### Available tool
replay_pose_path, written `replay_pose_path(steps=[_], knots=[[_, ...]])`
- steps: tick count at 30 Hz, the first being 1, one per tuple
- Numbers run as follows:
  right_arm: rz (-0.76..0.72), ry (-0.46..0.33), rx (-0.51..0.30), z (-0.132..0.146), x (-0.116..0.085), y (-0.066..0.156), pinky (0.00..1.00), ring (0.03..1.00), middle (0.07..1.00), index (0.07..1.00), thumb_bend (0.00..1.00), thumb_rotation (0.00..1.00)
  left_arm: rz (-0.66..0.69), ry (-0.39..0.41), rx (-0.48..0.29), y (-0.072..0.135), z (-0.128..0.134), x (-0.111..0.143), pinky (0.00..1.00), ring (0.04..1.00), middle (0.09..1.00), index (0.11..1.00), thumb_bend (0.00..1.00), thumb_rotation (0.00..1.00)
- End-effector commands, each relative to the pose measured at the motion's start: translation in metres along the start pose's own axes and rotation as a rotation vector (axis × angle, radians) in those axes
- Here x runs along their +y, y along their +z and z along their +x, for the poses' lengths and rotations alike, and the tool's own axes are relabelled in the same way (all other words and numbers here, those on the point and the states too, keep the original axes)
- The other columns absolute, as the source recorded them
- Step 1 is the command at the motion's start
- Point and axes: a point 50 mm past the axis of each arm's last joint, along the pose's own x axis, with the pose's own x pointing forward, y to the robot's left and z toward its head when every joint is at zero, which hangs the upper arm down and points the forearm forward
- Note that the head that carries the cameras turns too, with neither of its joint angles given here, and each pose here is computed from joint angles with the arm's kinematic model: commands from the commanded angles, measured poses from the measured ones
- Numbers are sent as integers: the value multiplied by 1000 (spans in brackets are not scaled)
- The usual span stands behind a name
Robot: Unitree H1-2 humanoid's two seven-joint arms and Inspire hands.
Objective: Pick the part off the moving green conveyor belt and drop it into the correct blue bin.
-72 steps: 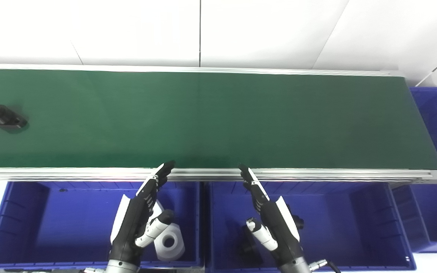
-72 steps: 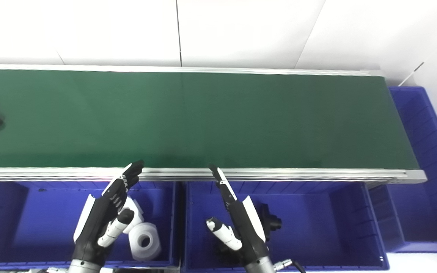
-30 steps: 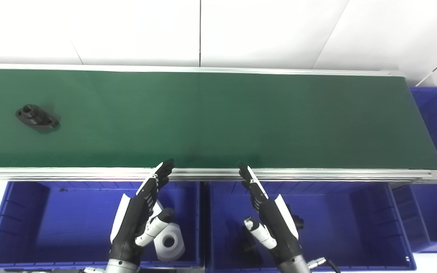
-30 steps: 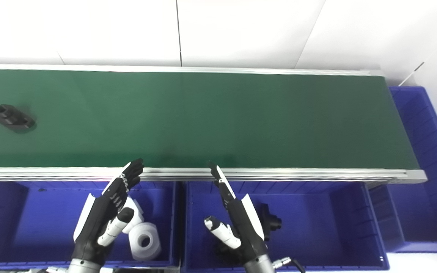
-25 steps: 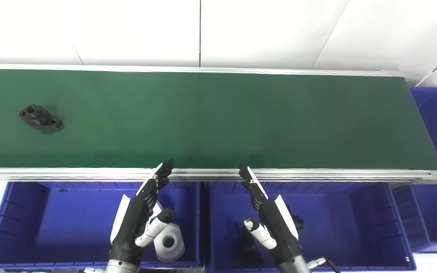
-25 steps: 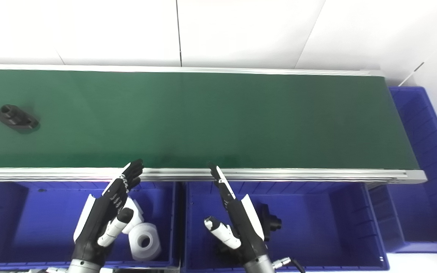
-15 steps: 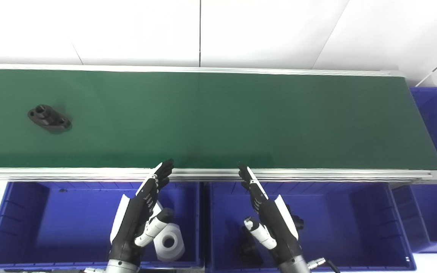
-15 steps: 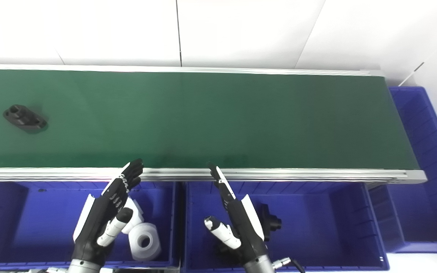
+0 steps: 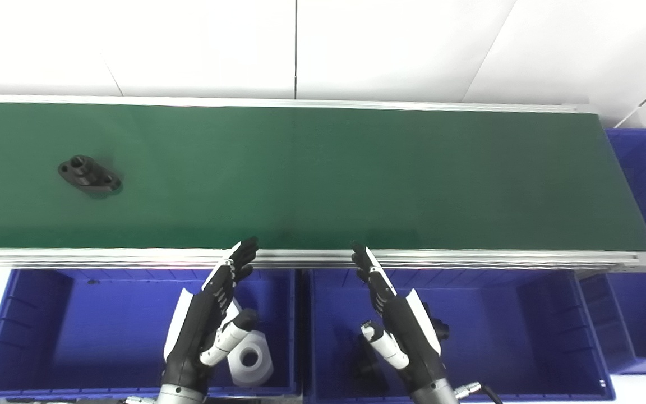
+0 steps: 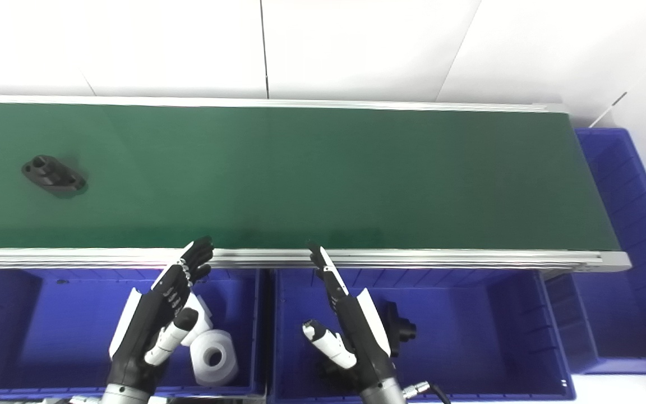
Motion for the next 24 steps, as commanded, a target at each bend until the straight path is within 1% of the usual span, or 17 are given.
replay_pose_path(steps=[1,4,7,9,11,16,19,22,24], knots=[[4,-1,-32,-2,3,2,962,969,1000,984,904,955,2,7,-59,5,0,0,862,901,900,873,756,811],[4,-2,-33,-4,1,-2,967,983,1000,986,901,947,-7,7,-48,0,-1,-4,862,898,896,869,749,799],[-2,-1,-35,-6,-2,-6,976,993,1000,991,893,949,-5,7,-47,-3,-1,-7,840,886,888,862,760,788],[-9,-1,-39,-7,-4,-8,972,989,1000,993,890,961,2,2,-49,-5,0,-9,828,880,882,854,750,767],[-12,1,-42,-8,-6,-11,967,982,1000,993,884,970,8,-2,-51,-8,0,-10,827,882,884,857,750,773],[-14,5,-44,-10,-10,-19,968,975,1000,995,877,984,-1,3,-49,-16,2,-16,821,876,874,838,785,737],[-11,6,-41,-11,-13,-25,968,975,1000,994,885,977,2,4,-41,-21,3,-19,798,862,861,822,806,728],[-2,3,-39,-11,-15,-31,962,975,1000,991,893,964,28,-2,-13,-24,4,-21,795,863,861,825,836,753],[9,4,-37,-10,-16,-33,965,980,1000,989,896,953,33,1,-16,-26,6,-23,779,854,852,819,840,751]])
